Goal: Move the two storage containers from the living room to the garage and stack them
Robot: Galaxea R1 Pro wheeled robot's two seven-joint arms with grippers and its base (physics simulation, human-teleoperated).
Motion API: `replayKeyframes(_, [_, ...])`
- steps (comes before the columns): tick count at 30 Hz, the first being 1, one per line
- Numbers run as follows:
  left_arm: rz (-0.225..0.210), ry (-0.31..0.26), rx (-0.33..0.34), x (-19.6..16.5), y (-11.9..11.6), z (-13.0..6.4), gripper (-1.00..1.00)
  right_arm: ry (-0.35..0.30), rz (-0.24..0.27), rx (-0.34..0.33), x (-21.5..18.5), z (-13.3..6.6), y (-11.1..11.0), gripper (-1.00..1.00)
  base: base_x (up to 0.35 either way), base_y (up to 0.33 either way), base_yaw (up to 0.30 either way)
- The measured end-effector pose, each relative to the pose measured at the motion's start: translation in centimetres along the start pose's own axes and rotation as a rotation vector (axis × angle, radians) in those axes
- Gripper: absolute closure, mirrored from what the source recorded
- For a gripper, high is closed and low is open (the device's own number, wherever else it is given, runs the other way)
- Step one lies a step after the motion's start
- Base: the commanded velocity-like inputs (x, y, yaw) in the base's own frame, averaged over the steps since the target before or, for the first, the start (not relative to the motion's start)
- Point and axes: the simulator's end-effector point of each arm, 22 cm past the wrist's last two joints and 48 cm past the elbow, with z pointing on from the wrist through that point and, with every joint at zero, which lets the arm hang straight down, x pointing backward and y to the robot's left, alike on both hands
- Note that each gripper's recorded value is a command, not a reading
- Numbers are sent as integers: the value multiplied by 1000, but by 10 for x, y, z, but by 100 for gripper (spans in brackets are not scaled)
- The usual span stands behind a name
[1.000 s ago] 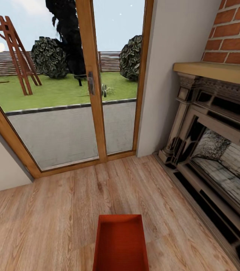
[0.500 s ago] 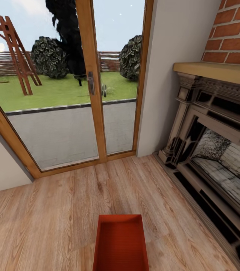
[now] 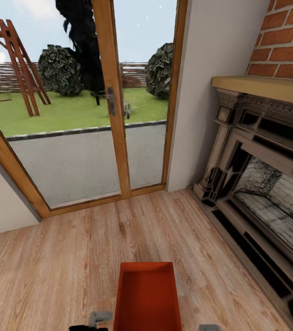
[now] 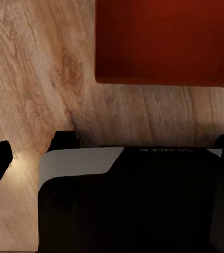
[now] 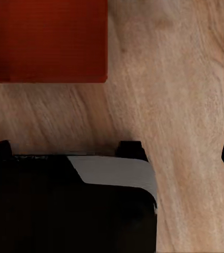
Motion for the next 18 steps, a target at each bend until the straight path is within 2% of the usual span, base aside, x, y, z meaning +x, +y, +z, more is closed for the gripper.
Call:
replayKeyframes(1, [0, -2, 0, -3, 0, 0, -100, -49, -4, -2, -42, -1, 3, -100, 0, 0, 0])
replayKeyframes(4, [0, -2, -16, -21, 4, 1, -100, -84, -1, 1, -80, -3, 10, -100, 0, 0, 0])
replayKeyframes(7, [-1, 34, -73, -34, 26, 9, -100, -118, 2, 35, -109, -7, 5, -100, 0, 0, 0])
replayKeyframes(16, [-4, 35, -98, -34, 30, 14, -100, -127, 9, 62, -118, -8, 4, -100, 0, 0, 0])
replayKeyframes(18, [-2, 29, -98, -36, 30, 13, -100, -154, 14, 65, -123, -9, 3, -100, 0, 0, 0])
